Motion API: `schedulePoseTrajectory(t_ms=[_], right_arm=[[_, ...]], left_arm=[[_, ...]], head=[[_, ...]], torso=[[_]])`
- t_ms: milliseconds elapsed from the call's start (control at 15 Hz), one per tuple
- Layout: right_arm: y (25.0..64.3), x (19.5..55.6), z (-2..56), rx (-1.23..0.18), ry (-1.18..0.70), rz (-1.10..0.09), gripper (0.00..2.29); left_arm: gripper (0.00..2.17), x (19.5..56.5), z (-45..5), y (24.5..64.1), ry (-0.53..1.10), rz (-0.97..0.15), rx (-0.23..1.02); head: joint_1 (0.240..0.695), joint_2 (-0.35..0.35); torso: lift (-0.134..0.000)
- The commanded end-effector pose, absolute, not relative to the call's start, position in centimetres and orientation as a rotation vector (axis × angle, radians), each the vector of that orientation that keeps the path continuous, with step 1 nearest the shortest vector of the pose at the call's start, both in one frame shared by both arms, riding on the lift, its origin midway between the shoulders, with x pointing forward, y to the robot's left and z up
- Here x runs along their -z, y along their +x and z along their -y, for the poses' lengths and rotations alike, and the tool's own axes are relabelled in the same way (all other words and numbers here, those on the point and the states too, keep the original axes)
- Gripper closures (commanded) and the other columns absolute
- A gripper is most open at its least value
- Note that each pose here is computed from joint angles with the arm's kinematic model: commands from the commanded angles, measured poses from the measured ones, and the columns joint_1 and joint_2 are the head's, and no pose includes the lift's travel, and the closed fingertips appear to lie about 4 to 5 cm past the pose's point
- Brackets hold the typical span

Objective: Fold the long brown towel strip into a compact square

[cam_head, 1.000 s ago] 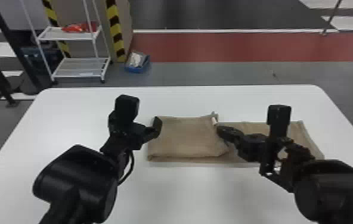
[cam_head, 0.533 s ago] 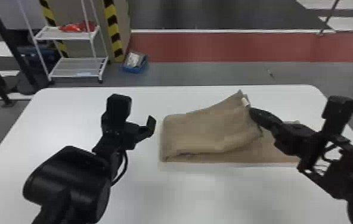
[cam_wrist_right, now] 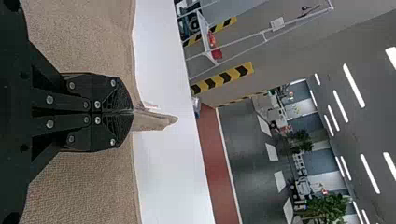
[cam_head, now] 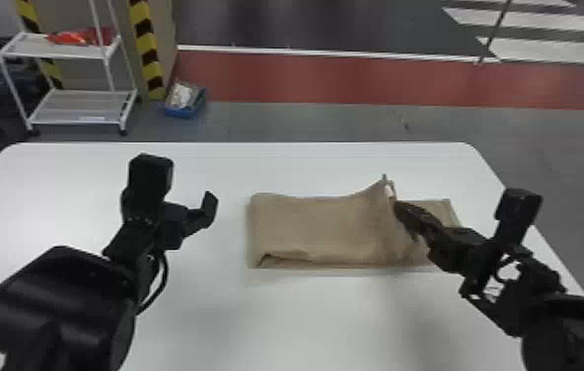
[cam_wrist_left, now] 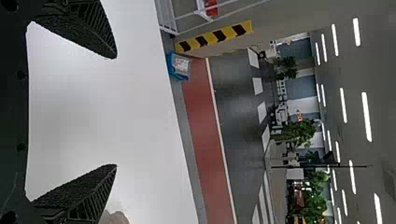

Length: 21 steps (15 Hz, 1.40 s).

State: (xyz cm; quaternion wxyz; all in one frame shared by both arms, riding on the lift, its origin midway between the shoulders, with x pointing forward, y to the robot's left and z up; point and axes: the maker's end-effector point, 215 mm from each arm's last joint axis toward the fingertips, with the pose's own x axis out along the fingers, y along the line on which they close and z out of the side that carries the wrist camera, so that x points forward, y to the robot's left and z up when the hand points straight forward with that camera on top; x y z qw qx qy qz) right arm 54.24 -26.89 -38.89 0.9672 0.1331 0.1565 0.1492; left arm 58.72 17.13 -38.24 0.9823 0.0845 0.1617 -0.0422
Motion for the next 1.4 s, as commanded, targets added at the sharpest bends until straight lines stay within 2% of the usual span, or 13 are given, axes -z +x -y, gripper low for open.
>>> schedulePoseTrajectory(t_ms=[0, 200, 267, 533, 667, 1000, 1333], right_arm=[[54.0, 35.8, 28.5, -0.292, 0.287, -0.259, 1.48], [53.4, 33.3, 33.7, -0.231, 0.316, -0.216, 1.48], [53.2, 33.3, 35.6, -0.209, 0.313, -0.222, 1.48], [53.5, 38.6, 35.4, -0.196, 0.304, -0.324, 1.48], [53.9, 39.4, 35.4, -0.188, 0.31, -0.334, 1.48], [53.7, 38.1, 37.2, -0.174, 0.334, -0.303, 1.48], [53.7, 34.1, 39.3, -0.169, 0.362, -0.221, 1.48]], left_arm=[[0.05, 38.8, -17.5, 58.4, 0.171, -0.336, 0.079], [0.05, 39.0, -17.6, 58.2, 0.169, -0.339, 0.079], [0.05, 39.0, -17.6, 58.1, 0.171, -0.34, 0.079], [0.05, 39.1, -17.4, 58.2, 0.172, -0.34, 0.083], [0.05, 39.1, -17.5, 58.1, 0.171, -0.34, 0.082], [0.05, 39.5, -17.7, 58.0, 0.172, -0.349, 0.078], [0.05, 39.5, -17.3, 58.1, 0.179, -0.347, 0.084]], head=[[0.695, -0.094], [0.695, -0.107], [0.695, -0.13], [0.695, -0.18], [0.695, -0.179], [0.695, -0.179], [0.695, -0.195]], torso=[[-0.128], [-0.128], [-0.128], [-0.128], [-0.128], [-0.128], [-0.128]])
